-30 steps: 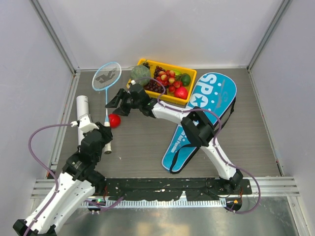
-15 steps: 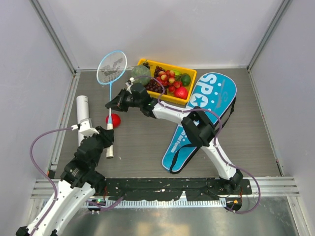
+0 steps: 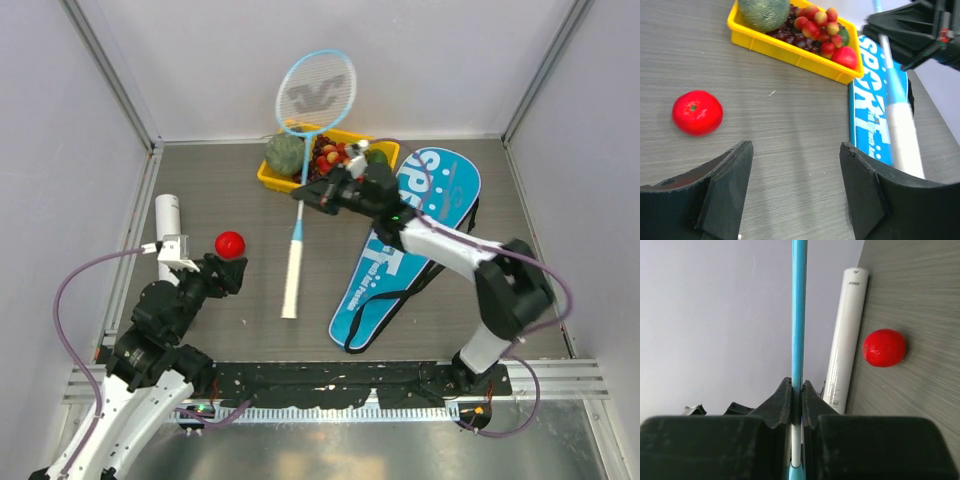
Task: Pack up the badminton gear
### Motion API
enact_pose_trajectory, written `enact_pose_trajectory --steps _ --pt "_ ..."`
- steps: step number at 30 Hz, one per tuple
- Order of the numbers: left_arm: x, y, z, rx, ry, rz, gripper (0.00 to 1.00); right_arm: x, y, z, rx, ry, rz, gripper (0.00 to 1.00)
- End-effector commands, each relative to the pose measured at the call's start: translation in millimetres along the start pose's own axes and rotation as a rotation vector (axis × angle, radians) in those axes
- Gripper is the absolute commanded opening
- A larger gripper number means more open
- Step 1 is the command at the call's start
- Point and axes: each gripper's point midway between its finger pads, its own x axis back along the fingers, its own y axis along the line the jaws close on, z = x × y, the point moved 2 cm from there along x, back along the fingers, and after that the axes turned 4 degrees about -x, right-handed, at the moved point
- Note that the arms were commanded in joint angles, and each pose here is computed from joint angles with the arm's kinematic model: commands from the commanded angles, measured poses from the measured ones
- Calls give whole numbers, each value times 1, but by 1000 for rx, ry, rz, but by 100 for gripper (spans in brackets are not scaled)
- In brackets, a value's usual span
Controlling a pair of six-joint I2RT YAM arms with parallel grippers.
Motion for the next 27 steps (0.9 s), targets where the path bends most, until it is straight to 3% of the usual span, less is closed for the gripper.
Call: enact_pose_trajectory --steps 1,5,6,11,20,27 --pt "-3 -27 -11 -50 47 129 70 67 19 -14 109 -85 -48 5" --pt "-16 -39 -1 -49 122 176 66 130 2 -6 167 -133 40 5" --pt "-18 -45 2 -49 142 211 65 142 -22 -4 158 -137 112 5" --pt "-31 -66 12 -71 192 265 61 211 -30 -12 224 -277 193 5" --pt "-43 -129 60 -307 257 346 63 265 -55 24 209 -233 291 5" --pt "-43 -204 117 -397 329 451 64 308 -40 39 288 -324 373 5"
